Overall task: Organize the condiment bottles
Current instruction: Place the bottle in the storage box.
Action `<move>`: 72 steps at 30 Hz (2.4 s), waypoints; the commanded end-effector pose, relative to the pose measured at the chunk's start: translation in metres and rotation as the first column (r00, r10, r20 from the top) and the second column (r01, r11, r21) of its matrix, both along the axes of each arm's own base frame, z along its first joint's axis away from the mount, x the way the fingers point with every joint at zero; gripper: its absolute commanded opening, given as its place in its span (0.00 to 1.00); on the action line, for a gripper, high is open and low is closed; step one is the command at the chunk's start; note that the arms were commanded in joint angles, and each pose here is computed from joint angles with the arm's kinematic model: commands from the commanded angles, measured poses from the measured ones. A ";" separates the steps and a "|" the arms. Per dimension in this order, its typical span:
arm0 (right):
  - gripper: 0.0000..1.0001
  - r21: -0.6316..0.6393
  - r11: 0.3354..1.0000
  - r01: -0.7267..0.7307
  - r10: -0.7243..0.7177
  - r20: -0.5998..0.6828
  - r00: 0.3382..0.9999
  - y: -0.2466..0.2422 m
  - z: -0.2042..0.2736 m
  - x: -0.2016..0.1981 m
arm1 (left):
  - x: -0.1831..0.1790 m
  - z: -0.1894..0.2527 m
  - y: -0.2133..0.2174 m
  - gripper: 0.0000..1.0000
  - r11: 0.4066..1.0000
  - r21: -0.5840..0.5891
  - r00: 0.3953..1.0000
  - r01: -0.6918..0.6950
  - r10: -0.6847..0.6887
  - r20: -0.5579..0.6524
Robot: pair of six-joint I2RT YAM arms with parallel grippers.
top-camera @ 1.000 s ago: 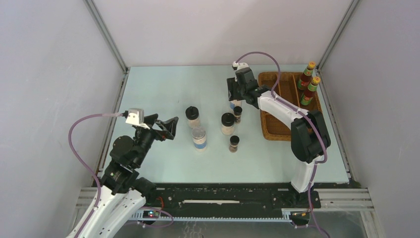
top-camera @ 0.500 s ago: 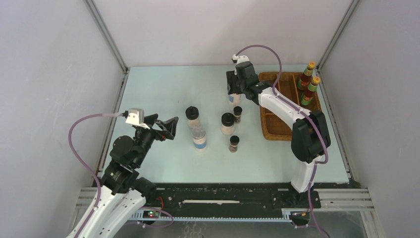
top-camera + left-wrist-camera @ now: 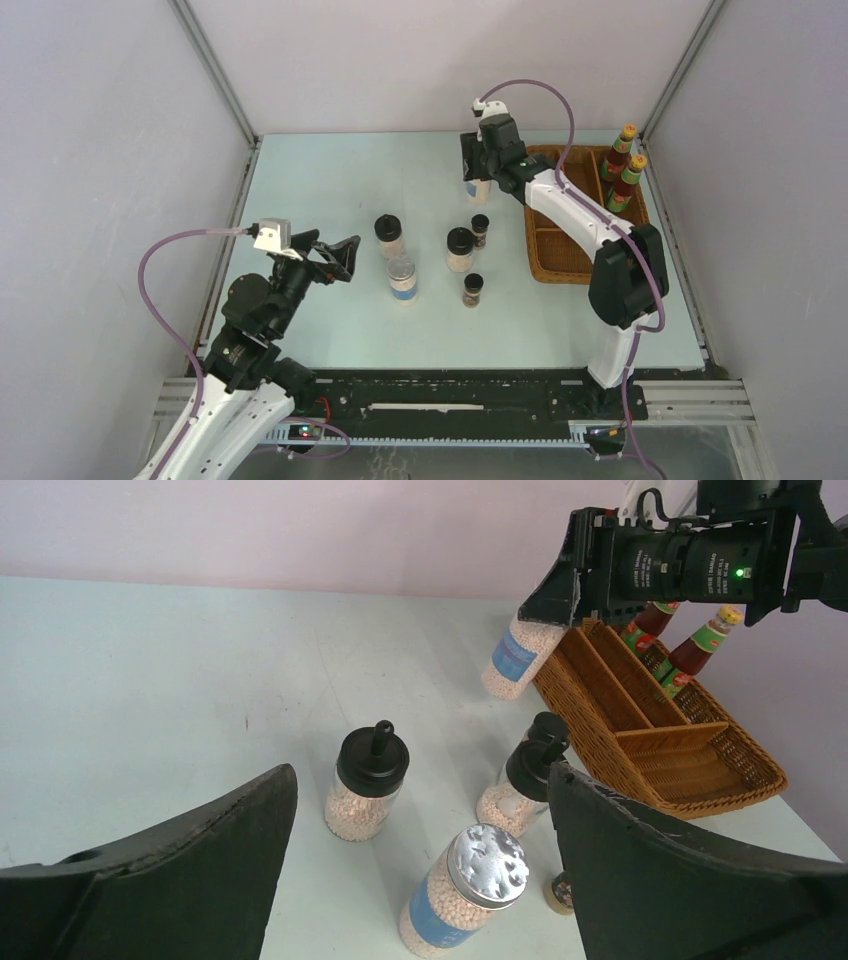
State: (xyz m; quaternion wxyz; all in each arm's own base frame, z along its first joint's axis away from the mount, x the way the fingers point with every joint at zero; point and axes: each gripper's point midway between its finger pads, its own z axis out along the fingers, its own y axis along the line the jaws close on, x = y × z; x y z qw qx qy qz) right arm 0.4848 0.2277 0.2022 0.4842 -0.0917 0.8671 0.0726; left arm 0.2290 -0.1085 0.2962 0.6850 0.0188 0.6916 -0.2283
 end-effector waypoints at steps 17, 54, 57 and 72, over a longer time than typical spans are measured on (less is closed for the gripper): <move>0.00 0.123 0.968 0.220 -0.247 0.293 0.924 -0.120 0.150 0.025 | 0.002 -0.006 -0.005 1.00 1.000 0.001 1.000 0.018 -0.018 -0.001; 0.00 0.168 0.803 0.572 -0.596 0.203 0.777 -0.266 0.094 0.069 | 0.008 -0.011 -0.008 1.00 1.000 0.011 1.000 0.017 -0.016 -0.020; 0.00 0.166 0.798 0.579 -0.602 0.194 0.775 -0.268 0.087 0.072 | 0.008 -0.012 -0.008 1.00 1.000 0.012 1.000 0.016 -0.016 -0.023; 0.00 0.159 0.797 0.583 -0.603 0.157 0.782 -0.268 0.059 0.091 | 0.010 -0.015 -0.008 1.00 1.000 0.017 0.999 0.009 -0.008 -0.033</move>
